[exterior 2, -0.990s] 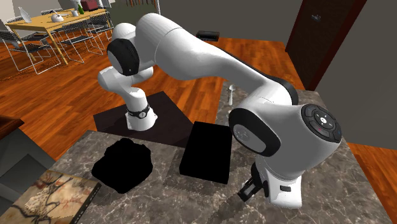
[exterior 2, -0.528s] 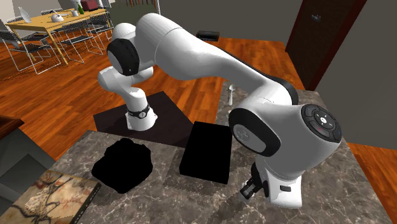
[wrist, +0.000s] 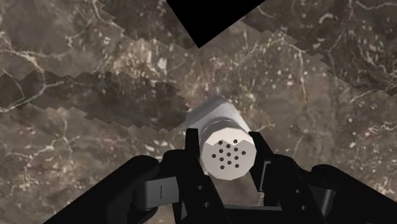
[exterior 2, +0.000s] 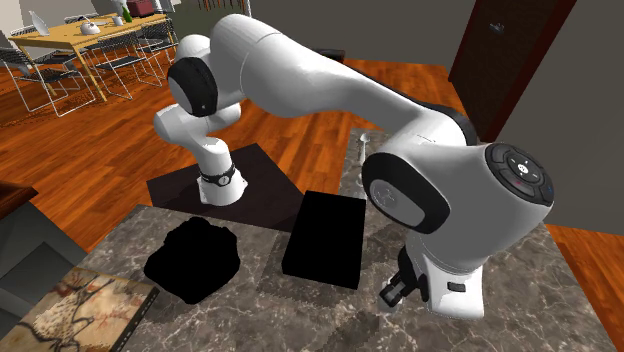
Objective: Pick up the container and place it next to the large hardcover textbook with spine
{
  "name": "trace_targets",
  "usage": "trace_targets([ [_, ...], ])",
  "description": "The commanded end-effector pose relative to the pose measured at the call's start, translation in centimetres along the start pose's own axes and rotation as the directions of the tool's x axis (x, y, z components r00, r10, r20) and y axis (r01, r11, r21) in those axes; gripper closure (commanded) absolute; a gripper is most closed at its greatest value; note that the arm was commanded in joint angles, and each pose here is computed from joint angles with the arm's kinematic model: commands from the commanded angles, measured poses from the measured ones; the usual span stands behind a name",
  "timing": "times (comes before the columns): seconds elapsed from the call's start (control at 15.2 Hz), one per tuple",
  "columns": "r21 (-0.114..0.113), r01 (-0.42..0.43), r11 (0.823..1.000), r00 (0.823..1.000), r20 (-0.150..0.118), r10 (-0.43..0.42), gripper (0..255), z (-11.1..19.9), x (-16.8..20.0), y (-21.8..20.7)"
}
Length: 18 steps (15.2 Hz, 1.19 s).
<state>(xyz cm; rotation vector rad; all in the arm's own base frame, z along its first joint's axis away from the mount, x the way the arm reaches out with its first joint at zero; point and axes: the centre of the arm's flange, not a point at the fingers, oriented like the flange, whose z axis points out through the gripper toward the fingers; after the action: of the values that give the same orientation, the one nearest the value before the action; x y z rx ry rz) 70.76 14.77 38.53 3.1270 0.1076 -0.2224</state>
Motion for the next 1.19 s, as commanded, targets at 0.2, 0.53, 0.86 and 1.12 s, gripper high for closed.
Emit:
trace_targets([
  [0.2,0.000,0.000,1.000,1.000,0.000,0.000,255,-2.6,-0.4,0.0],
  [0.53,0.000,0.000,1.000,1.000,0.000,0.000,255,-5.2,-0.7,0.0],
  [0.86,0.000,0.000,1.000,1.000,0.000,0.000,255,-7.5,-1.0,0.0],
  [1.12,0.000,0.000,1.000,1.000,0.000,0.000,255,-7.8,-3.7,4.6],
])
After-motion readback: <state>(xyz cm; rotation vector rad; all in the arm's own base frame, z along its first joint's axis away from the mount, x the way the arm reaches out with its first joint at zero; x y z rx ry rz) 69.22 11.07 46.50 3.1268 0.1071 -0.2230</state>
